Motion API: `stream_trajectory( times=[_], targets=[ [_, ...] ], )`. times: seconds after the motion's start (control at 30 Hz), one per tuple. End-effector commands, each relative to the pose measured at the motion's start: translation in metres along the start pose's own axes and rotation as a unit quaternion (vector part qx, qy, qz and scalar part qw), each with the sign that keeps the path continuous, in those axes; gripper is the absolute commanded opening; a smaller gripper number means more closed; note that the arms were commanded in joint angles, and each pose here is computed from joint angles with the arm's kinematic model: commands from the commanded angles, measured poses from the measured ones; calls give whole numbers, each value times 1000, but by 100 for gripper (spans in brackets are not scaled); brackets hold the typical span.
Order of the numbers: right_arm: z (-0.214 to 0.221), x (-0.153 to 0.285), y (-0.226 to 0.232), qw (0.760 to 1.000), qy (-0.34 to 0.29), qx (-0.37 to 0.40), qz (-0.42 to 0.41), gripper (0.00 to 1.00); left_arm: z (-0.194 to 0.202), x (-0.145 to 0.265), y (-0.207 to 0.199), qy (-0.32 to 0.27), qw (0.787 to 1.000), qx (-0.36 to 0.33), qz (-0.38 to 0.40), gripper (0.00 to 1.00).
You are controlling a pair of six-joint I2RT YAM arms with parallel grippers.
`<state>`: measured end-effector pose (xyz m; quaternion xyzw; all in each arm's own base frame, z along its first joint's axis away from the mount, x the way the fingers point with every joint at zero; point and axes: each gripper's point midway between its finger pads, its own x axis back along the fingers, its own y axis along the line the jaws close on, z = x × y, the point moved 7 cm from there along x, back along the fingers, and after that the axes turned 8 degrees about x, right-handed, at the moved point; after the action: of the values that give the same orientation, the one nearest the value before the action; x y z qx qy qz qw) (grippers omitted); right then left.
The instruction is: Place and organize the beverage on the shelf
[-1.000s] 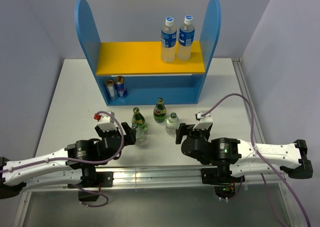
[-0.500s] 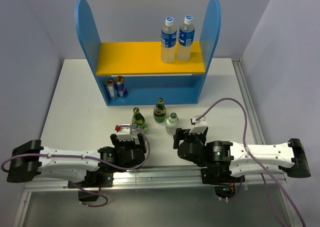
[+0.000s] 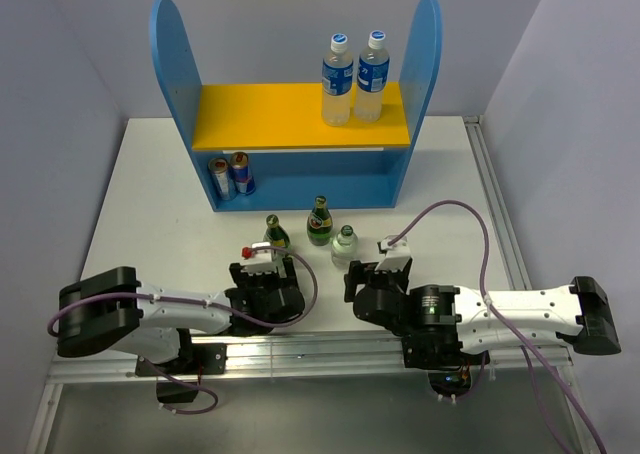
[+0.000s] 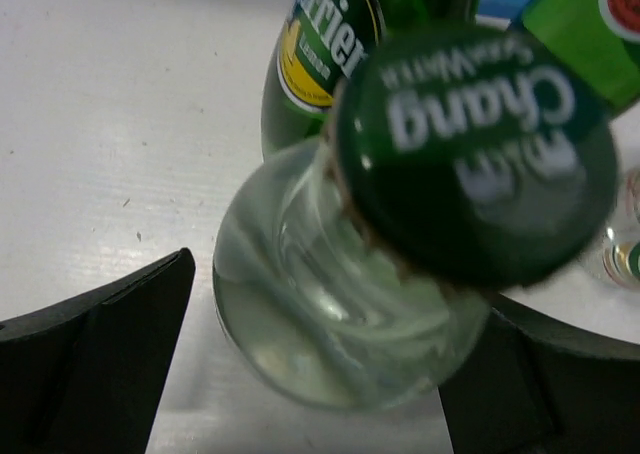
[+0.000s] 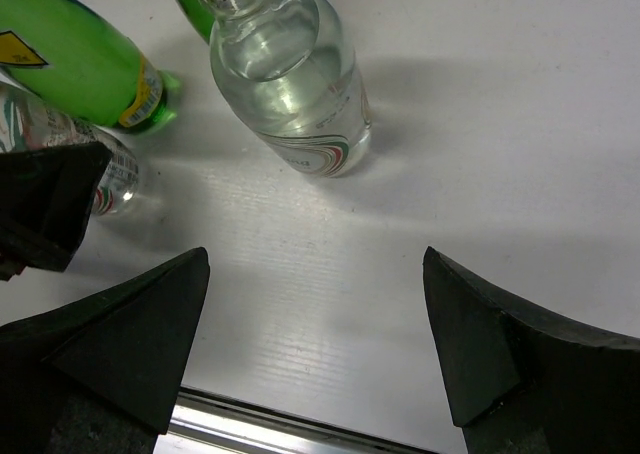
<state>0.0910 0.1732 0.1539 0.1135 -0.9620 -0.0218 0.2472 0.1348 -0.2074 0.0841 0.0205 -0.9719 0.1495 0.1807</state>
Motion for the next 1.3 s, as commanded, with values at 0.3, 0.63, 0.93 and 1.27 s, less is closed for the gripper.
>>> stream_trajectory(
  times=[0.3, 0.63, 0.93, 1.27],
  targets=[
    [11, -18, 21, 999, -31, -1, -18, 96, -17, -39, -1, -30, 999, 21, -3, 30],
    [14, -68, 40, 994, -50, 16, 91, 99, -24, -26, 6, -25, 998, 50, -3, 0],
    [12, -106, 35, 985, -81, 21, 152, 99, -28, -9, 17, -26, 997, 69, 5, 0],
    [10, -138, 31, 972, -122, 14, 198, 94, -31, -2, 17, -27, 997, 72, 2, 0]
  ],
)
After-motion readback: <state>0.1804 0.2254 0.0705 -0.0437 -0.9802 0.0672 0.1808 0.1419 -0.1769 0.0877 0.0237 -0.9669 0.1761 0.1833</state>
